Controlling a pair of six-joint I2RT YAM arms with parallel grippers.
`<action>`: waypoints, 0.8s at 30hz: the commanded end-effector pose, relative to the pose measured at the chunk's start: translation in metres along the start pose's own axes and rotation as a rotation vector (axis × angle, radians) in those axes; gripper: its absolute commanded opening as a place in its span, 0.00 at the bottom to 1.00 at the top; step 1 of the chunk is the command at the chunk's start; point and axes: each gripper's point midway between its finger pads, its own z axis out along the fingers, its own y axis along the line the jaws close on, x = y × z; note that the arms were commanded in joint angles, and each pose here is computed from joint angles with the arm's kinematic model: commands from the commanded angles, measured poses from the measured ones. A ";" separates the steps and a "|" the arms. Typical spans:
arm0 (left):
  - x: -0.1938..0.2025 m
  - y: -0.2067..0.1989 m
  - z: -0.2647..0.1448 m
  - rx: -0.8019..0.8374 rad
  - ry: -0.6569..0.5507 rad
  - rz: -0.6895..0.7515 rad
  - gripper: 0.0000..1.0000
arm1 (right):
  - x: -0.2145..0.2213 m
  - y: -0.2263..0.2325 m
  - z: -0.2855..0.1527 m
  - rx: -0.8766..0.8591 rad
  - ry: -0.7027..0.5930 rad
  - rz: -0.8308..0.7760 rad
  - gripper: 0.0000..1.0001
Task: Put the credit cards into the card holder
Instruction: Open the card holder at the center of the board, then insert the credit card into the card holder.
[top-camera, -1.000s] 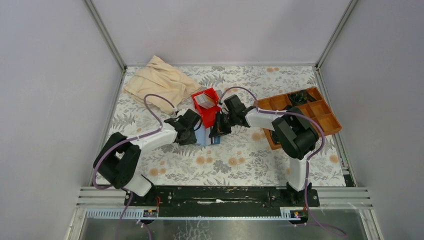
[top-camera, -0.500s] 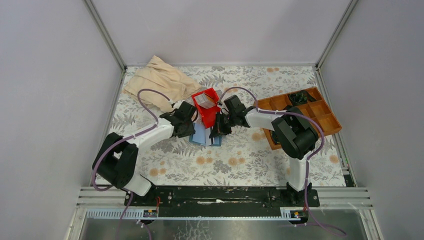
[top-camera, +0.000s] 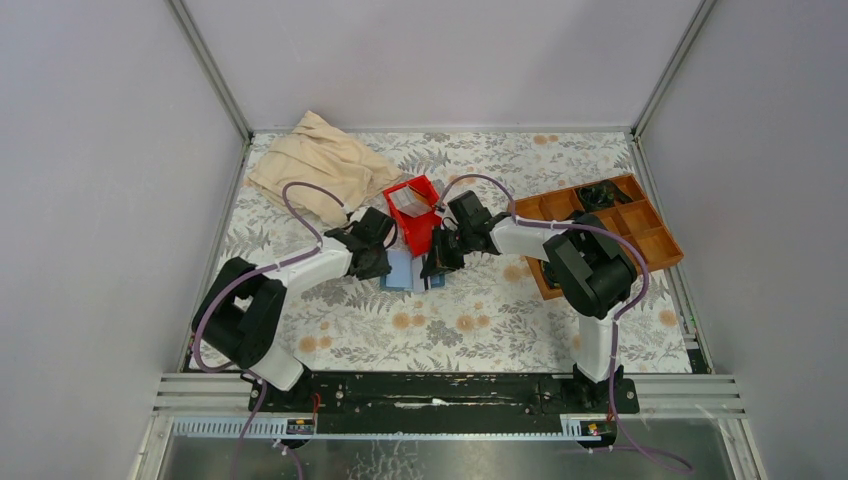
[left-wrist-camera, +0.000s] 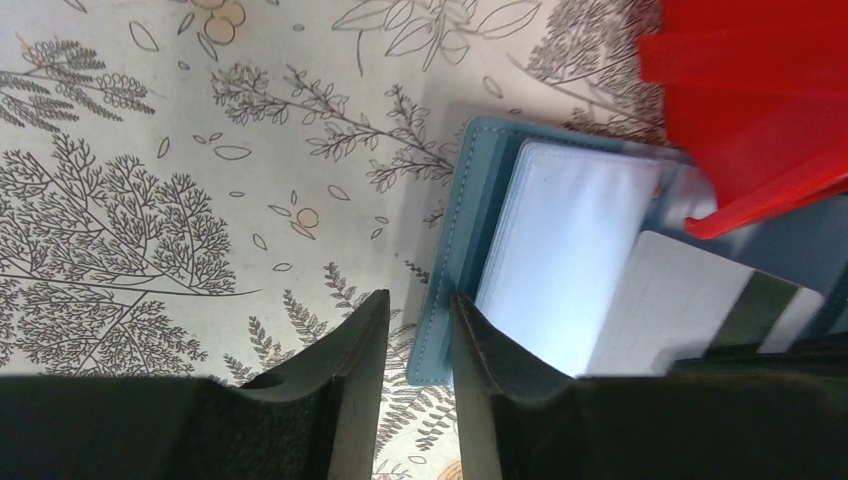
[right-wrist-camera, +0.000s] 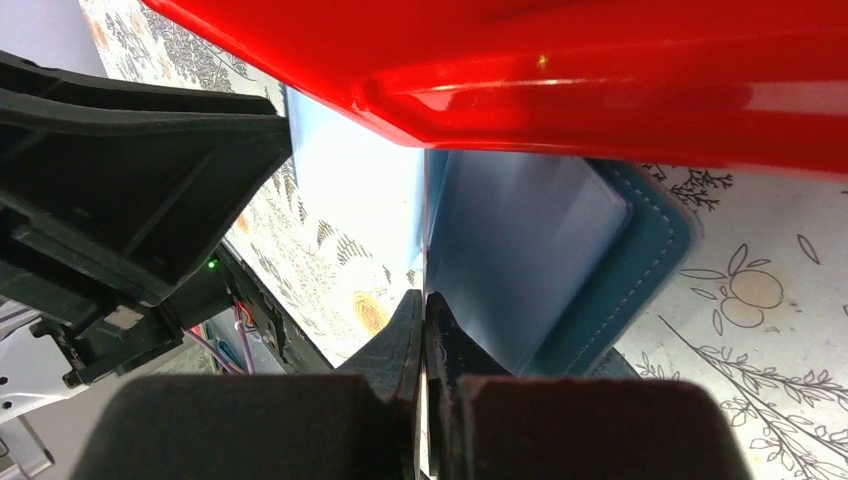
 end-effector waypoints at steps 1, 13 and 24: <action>0.009 0.007 0.010 -0.012 0.016 0.017 0.35 | -0.015 0.016 -0.017 -0.012 -0.056 -0.038 0.00; 0.027 0.020 0.017 -0.048 0.059 0.020 0.35 | -0.024 0.025 -0.024 -0.048 -0.085 -0.037 0.00; 0.031 0.024 0.018 -0.056 0.070 0.020 0.35 | -0.027 0.027 -0.017 -0.083 -0.075 -0.016 0.00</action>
